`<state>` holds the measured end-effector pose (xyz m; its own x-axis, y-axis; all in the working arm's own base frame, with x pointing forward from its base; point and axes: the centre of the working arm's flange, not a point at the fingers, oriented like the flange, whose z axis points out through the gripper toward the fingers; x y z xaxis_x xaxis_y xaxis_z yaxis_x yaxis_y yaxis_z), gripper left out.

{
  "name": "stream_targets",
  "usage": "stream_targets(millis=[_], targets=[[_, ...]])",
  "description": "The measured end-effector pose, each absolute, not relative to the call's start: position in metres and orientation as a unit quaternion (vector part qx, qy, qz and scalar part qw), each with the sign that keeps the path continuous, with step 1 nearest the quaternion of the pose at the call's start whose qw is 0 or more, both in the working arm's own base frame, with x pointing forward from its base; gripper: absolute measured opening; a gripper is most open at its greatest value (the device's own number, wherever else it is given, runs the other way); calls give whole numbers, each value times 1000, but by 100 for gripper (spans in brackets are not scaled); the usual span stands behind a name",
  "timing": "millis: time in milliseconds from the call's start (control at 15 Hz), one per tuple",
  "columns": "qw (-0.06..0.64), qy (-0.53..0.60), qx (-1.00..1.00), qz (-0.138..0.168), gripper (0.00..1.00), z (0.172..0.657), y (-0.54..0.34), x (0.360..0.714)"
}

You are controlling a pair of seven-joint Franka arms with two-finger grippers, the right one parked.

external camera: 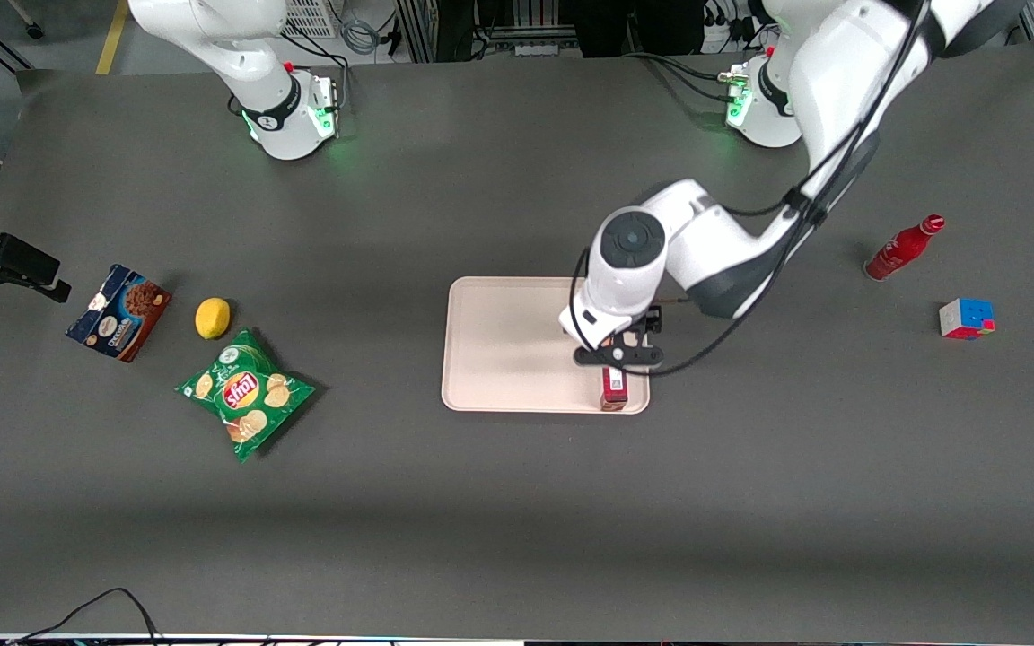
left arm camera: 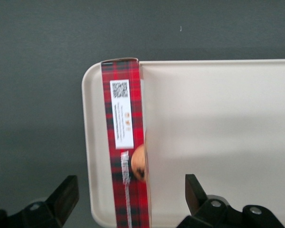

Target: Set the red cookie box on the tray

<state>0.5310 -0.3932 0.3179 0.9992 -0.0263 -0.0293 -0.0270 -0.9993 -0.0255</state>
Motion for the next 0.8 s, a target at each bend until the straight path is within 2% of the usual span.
stream_targets(millis=[200, 400, 667, 800], targets=[[4, 43, -998, 47, 100, 405, -388, 531], [27, 86, -995, 39, 100, 476, -358, 530], [23, 119, -991, 58, 100, 545, -264, 541], [21, 105, -993, 45, 100, 577, -203, 549]])
